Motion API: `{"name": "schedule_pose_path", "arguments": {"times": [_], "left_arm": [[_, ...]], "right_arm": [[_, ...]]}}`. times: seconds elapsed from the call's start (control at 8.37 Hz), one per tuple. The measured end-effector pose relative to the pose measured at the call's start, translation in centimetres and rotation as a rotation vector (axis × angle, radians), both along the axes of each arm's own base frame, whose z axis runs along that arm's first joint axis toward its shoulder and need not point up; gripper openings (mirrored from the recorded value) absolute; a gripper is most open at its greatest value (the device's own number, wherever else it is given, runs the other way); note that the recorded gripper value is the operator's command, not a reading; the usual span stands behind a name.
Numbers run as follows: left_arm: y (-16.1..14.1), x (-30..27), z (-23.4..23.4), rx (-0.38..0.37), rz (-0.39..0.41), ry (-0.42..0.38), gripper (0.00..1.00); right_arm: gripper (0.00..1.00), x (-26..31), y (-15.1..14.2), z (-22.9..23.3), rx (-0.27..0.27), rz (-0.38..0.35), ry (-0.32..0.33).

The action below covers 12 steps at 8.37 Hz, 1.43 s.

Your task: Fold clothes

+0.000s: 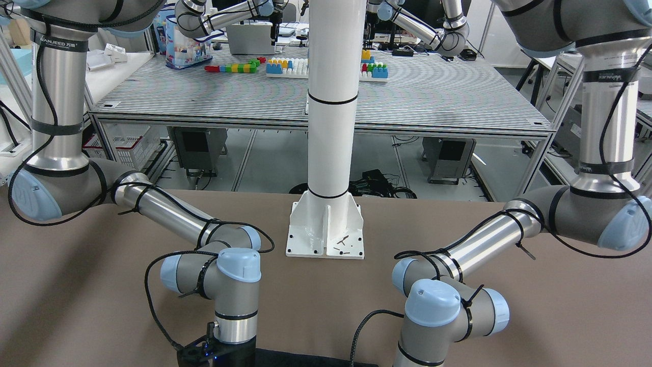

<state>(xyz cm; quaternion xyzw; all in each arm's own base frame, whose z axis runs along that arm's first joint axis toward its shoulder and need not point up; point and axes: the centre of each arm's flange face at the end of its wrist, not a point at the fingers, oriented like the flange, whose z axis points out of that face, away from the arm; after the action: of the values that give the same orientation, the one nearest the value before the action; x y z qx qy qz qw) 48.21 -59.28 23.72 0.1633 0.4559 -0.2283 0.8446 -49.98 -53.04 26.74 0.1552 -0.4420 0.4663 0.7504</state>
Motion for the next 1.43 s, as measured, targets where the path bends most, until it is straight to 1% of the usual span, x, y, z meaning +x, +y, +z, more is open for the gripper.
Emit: {"name": "schedule_pose_path", "arguments": {"times": [0.12, 0.24, 0.36, 0.48, 0.6, 0.72, 0.84, 0.96, 1.08, 1.19, 1.31, 1.43], "left_arm": [[0.6, -0.6, 0.6, 0.001, 0.0, 0.001, 1.0], [1.1, -1.2, 1.1, 0.003, 0.002, 0.002, 1.0], [1.4, -1.4, 1.4, 0.003, 0.003, 0.002, 1.0], [1.5, -1.6, 1.5, 0.004, 0.005, 0.003, 1.0], [1.6, -1.6, 1.5, 0.005, 0.008, 0.004, 1.0], [1.7, -1.7, 1.4, 0.006, 0.012, 0.006, 1.0], [2.0, -2.2, 1.3, 0.009, 0.018, 0.011, 1.0], [2.3, -3.7, 1.6, 0.01, 0.035, 0.018, 1.0], [2.8, -6.6, 3.2, 0.027, 0.069, 0.006, 1.0], [3.5, -10.4, 6.3, 0.063, 0.111, -0.042, 1.0], [4.3, -14.7, 10.1, 0.106, 0.154, -0.117, 1.0], [4.8, -19.1, 13.6, 0.141, 0.186, -0.197, 1.0]], "right_arm": [[0.67, -0.9, -2.3, 0.4, -0.003, 0.021, 0.027], [0.92, -1.9, -4.1, 1.1, 0.011, 0.035, 0.044], [0.94, -2.4, -5.4, 2.1, 0.029, 0.043, 0.062], [0.94, -2.4, -6.1, 2.5, 0.063, 0.02, 0.102], [0.94, -2.1, -6.6, 2.5, 0.106, -0.024, 0.151], [0.94, -1.4, -6.7, 2.1, 0.156, -0.093, 0.197], [0.94, -0.1, -6.4, 1.9, 0.205, -0.188, 0.23], [0.94, 2.0, -6.0, 2.5, 0.243, -0.278, 0.257], [0.94, 5.1, -5.8, 4.3, 0.278, -0.369, 0.298], [0.94, 8.5, -5.7, 7.0, 0.308, -0.465, 0.355], [0.94, 12.2, -5.8, 10.4, 0.334, -0.562, 0.423], [0.94, 16.4, -6.1, 13.6, 0.356, -0.633, 0.496]]}}
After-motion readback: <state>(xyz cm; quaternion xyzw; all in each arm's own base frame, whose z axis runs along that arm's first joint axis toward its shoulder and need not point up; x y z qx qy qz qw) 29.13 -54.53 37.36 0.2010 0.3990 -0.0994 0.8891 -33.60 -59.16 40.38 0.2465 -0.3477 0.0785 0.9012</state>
